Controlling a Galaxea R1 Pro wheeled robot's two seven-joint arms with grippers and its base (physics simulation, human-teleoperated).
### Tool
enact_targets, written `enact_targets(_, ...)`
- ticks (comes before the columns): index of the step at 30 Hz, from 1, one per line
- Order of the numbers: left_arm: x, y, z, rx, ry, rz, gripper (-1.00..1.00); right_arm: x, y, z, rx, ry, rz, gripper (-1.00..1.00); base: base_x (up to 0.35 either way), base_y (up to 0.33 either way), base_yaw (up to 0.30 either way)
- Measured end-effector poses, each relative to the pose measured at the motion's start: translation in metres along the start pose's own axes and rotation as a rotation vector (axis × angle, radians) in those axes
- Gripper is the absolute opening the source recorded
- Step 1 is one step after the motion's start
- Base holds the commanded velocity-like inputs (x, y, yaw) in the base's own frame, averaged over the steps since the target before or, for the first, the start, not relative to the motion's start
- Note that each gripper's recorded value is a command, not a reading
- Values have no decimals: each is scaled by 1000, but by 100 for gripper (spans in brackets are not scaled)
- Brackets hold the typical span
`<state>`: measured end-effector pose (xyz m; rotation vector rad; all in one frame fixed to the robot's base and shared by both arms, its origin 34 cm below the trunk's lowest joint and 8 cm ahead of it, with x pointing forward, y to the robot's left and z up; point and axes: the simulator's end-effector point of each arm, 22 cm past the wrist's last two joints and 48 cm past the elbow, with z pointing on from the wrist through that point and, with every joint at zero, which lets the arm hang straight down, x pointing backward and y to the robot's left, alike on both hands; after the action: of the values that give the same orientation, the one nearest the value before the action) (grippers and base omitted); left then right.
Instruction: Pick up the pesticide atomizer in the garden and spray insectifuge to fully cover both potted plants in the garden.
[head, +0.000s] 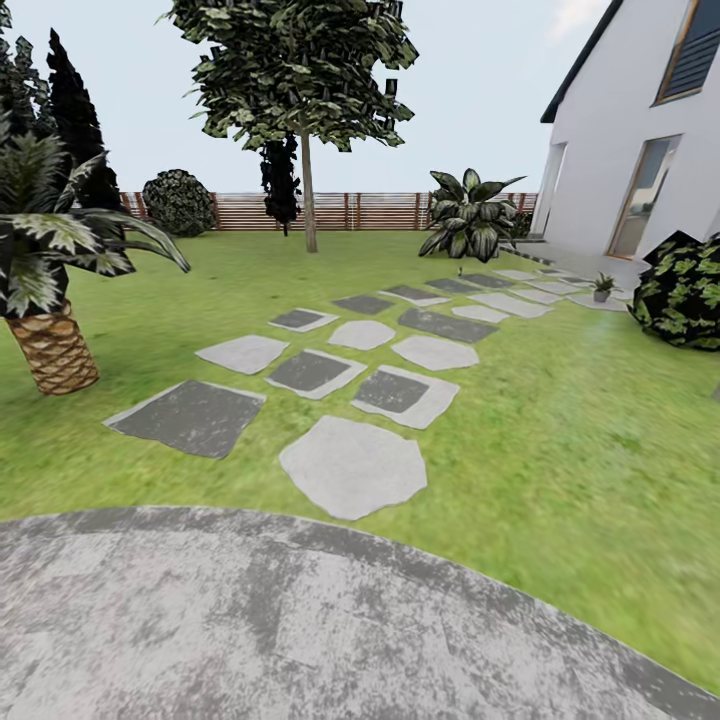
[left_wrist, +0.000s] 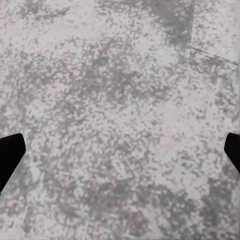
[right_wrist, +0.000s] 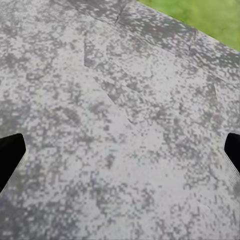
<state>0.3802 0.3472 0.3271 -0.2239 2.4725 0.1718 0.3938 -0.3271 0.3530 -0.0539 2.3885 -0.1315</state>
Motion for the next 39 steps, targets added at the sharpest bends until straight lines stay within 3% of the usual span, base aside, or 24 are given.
enact_targets(39, 0, 0, 0, 0, 0, 0, 100, 0, 0, 0, 0, 0, 0, 100, 337, 60, 0)
